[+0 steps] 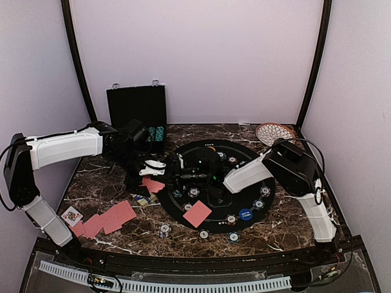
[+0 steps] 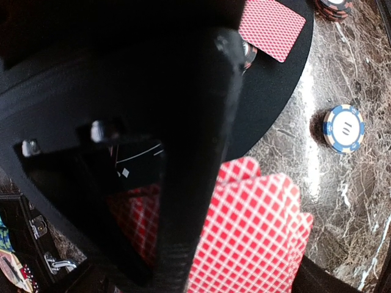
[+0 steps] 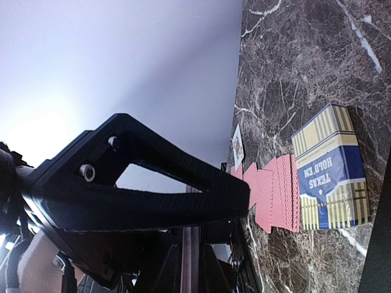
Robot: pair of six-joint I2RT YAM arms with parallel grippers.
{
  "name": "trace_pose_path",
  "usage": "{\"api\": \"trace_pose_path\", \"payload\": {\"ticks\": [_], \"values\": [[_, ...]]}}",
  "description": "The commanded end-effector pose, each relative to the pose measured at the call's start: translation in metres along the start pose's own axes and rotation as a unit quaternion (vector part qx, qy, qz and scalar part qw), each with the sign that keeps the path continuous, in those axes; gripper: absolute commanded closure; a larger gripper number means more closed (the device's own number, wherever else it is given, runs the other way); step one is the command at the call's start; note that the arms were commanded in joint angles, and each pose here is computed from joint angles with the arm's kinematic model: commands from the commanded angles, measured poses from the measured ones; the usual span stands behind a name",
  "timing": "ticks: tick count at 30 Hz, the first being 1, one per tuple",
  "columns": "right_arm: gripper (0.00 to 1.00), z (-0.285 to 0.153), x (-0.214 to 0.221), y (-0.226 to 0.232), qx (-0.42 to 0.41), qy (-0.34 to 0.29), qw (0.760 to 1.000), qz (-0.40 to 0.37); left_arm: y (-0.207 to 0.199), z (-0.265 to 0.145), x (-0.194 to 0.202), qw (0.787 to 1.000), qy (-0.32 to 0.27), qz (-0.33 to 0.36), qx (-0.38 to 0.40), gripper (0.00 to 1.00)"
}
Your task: Distribute texas hold em gaming equipment
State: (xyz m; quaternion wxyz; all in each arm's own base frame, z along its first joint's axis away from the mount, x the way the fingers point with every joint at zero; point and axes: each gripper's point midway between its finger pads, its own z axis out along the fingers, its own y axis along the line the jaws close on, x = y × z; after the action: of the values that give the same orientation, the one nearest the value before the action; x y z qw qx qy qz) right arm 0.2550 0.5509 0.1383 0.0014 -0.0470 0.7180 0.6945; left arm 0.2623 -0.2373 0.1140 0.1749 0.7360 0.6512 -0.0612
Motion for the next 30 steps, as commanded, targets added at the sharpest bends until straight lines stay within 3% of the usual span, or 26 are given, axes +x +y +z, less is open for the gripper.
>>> {"api": "trace_pose_path", "payload": {"ticks": [1, 7, 9, 12, 13, 19, 30], "values": [[1.0, 0.003, 0.002, 0.024, -0.032, 0.005, 0.999, -0.022, 0.0, 0.0, 0.001, 1.0, 0.008, 0.005, -0.003, 0.13], [1.0, 0.001, 0.002, 0.021, -0.029, 0.002, 0.999, -0.02, 0.003, -0.001, 0.002, 1.0, 0.014, -0.001, -0.003, 0.28], [1.0, 0.002, 0.001, 0.022, -0.029, 0.001, 0.999, -0.021, 0.003, -0.001, 0.001, 1.0, 0.015, -0.003, -0.001, 0.36], [1.0, 0.003, -0.001, 0.023, -0.027, 0.0, 0.999, -0.022, 0.002, 0.001, 0.001, 1.0, 0.017, -0.011, 0.005, 0.56], [1.0, 0.004, -0.002, 0.024, -0.028, 0.0, 0.999, -0.023, 0.002, 0.002, 0.002, 1.0, 0.019, -0.013, 0.007, 0.58], [0.93, 0.006, -0.004, 0.024, -0.022, -0.002, 1.0, -0.023, 0.004, 0.002, 0.004, 1.0, 0.024, -0.014, 0.002, 0.6], [0.66, 0.004, -0.012, 0.019, 0.012, -0.02, 0.999, -0.026, 0.005, 0.001, 0.004, 0.999, 0.025, -0.022, 0.002, 0.62]]}}
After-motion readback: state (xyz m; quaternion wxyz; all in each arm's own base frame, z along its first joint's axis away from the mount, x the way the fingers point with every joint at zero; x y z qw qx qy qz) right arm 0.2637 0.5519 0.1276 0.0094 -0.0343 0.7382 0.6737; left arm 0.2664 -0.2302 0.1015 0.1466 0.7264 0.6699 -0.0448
